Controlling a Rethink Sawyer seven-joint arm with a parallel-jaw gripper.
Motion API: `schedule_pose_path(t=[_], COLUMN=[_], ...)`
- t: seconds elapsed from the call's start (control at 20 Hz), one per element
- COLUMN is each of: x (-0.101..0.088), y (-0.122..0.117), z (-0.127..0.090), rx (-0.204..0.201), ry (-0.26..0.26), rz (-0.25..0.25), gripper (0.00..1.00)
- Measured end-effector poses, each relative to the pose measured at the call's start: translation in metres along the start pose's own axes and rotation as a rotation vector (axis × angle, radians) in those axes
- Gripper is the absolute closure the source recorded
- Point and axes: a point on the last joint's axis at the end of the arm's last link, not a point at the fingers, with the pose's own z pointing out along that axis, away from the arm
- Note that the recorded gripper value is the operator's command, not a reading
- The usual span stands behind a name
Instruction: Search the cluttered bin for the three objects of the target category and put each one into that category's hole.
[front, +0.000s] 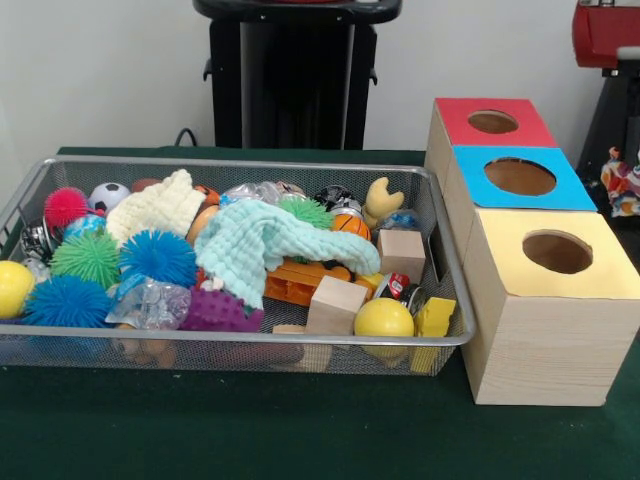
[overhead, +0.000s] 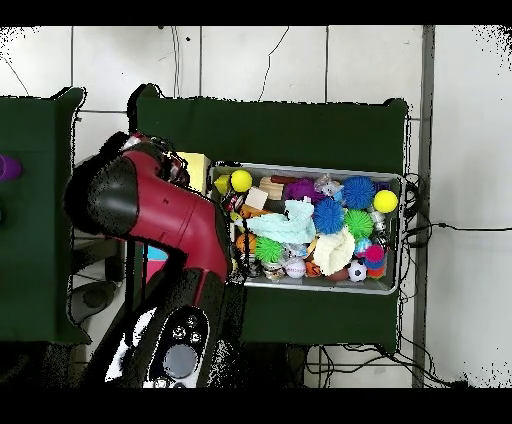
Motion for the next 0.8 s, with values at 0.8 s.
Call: schedule_pose_path(t=[0.8], x=[-0.012], y=[-0.006], z=[0.018], rx=[-0.007], ry=[-0.056], rz=[-0.014], gripper=[1.00])
